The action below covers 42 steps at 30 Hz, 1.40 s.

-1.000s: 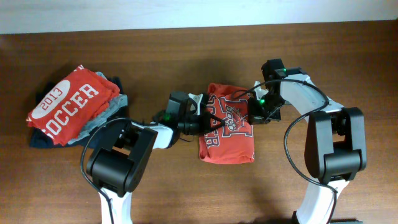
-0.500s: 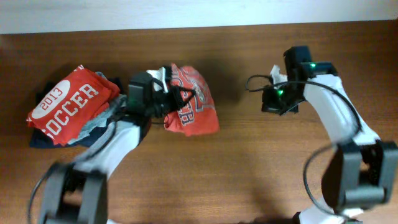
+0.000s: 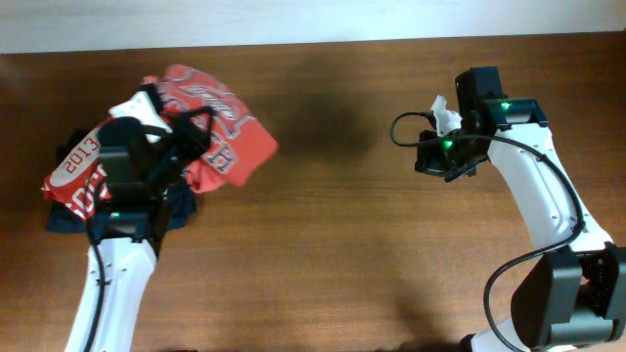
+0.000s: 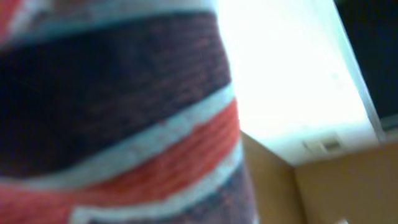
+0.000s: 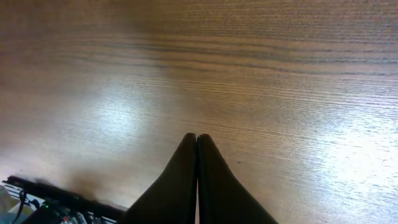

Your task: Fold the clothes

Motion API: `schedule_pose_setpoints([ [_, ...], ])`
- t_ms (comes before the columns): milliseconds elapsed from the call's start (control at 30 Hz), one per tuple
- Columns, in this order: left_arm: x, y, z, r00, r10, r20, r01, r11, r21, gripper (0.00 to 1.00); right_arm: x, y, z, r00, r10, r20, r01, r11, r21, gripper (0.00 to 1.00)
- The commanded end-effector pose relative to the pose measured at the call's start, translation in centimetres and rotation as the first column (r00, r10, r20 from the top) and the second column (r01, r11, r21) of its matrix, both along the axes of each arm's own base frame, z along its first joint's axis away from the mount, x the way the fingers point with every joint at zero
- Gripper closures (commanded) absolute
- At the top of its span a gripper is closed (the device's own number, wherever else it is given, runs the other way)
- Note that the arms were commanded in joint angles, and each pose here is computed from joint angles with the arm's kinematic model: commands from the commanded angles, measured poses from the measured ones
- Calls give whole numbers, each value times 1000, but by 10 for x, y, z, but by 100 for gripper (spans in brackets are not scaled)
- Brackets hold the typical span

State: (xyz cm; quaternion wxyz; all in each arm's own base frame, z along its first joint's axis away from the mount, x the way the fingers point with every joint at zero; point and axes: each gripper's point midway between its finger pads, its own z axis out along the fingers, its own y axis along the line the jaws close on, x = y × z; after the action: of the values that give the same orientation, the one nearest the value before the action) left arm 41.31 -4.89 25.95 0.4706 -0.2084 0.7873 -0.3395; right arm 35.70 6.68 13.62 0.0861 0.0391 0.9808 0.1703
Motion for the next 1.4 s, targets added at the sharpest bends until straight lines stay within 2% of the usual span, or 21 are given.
schedule_pose_setpoints([
  [0,2,41,17,991,124,48,-124,992,0,99,-1,2,6,1000,14,13,-14,1000,4,96],
  [267,1,116,19,919,394,25,-391,918,-70,100,-2,2,6,1000,14,8,-14,1000,4,96],
  [500,-8,166,17,762,647,8,-644,760,-91,99,-4,1,6,1000,21,3,-21,1000,1,96],
  [600,-13,180,19,705,709,8,-704,701,-111,99,-7,1,5,999,33,-6,-33,999,-1,96],
  [800,-19,203,26,659,751,33,-743,658,-125,99,-15,-3,2,999,37,-38,-38,999,-28,96],
  [900,-21,205,22,673,739,12,-732,669,-126,100,-15,-3,2,999,37,-38,-38,999,-29,96],
  [1100,-34,207,-26,637,757,-146,-767,641,-25,100,-15,-3,2,999,36,-38,-38,999,-29,96],
  [1300,-33,205,-81,610,735,-296,-757,651,57,100,-15,-3,2,998,37,-41,-38,999,-28,96],
  [1367,-34,203,-92,605,725,-328,-747,660,79,92,-16,-3,2,998,37,-45,-38,999,-29,96],
])
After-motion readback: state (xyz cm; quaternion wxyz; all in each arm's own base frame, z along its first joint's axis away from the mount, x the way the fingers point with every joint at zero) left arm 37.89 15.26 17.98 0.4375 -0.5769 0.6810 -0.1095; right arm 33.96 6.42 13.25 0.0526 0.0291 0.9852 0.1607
